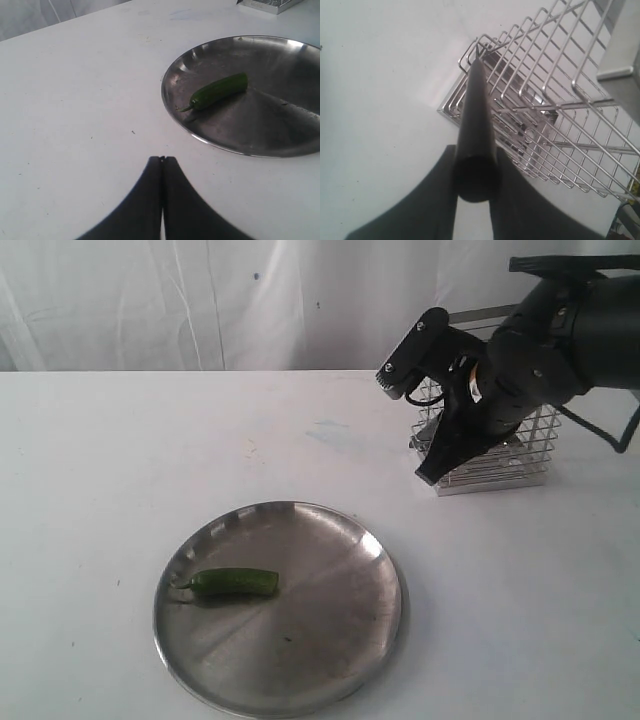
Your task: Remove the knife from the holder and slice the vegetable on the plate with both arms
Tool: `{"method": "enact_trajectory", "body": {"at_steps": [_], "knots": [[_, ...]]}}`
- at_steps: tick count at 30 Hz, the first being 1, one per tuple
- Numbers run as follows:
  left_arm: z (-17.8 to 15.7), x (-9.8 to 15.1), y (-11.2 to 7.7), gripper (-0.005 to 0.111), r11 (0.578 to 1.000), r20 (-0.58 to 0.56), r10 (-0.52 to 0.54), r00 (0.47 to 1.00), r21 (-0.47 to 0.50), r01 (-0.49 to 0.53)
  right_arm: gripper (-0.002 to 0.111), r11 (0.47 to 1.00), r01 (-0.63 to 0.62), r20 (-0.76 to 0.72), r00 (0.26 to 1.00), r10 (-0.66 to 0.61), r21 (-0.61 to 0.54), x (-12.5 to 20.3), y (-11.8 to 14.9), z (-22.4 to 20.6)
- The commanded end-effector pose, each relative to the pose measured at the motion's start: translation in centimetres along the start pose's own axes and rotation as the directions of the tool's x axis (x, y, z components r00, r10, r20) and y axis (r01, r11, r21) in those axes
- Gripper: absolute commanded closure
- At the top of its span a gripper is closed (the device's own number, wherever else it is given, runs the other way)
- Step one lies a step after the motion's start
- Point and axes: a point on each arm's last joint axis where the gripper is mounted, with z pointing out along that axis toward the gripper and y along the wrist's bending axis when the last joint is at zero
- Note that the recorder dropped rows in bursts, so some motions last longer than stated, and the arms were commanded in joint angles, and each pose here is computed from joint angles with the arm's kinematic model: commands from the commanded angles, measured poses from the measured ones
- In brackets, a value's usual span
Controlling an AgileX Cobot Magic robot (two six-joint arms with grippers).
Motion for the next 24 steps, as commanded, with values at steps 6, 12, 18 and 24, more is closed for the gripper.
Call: {"method": "enact_trajectory", "body": {"at_steps": [6,12,18,24], "knots": [[0.0,0.1,0.0,0.107,1.000,-0.001,-0.004,1.000,0.003,0.004,0.108,0.994,-0.104,-0.050,0.994,0.102,-0.040,0.3,1.0,2.1],[0.0,0.1,0.0,0.107,1.000,-0.001,-0.004,1.000,0.003,0.004,0.090,0.988,-0.153,-0.035,0.988,0.152,-0.030,-0.2,0.6,1.8],[0.0,0.1,0.0,0.107,1.000,-0.001,-0.004,1.000,0.003,0.004,0.058,0.987,-0.160,-0.047,0.986,0.160,-0.009,-0.7,-0.2,1.0],[0.0,0.1,0.0,0.107,1.000,-0.001,-0.004,1.000,0.003,0.004,0.058,0.987,-0.160,-0.015,0.987,0.160,0.004,-1.2,-1.0,-0.9]]}}
